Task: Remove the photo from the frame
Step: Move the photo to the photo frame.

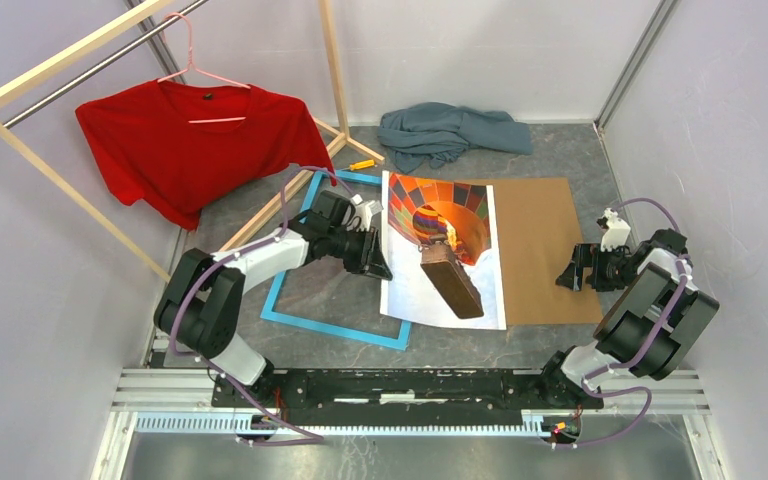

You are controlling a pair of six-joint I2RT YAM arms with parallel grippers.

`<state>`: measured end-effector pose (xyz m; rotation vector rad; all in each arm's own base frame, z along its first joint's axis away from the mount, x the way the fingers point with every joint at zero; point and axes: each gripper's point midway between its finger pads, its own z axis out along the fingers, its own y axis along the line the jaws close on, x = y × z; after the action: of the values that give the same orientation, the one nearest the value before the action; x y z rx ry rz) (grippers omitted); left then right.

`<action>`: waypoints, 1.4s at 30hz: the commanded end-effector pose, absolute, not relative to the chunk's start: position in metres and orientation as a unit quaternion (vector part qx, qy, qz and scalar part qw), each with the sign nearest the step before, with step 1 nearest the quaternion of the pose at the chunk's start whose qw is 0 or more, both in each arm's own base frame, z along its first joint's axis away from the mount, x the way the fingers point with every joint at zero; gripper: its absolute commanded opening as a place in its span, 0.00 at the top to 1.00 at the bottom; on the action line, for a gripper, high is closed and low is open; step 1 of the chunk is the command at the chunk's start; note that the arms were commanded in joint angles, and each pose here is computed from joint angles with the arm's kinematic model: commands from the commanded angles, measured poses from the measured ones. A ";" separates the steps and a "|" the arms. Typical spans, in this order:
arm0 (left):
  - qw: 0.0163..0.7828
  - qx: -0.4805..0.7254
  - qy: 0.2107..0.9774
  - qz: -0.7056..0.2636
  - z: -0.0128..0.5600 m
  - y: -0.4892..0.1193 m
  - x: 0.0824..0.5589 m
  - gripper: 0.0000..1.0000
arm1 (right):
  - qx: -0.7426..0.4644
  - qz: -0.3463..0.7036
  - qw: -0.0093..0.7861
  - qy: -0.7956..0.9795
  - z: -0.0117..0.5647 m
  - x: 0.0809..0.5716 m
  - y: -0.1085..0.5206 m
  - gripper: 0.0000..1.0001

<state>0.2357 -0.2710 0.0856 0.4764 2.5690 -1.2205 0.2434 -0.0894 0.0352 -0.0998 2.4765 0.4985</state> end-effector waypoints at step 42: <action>0.558 0.193 0.806 -0.039 0.253 -0.095 0.279 0.00 | -0.268 0.044 0.522 0.809 0.167 0.240 -0.033 0.02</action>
<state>0.2667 -0.1345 0.2468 0.5589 1.9564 -0.3397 0.2410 -0.0508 0.1539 -0.5610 2.0581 0.1018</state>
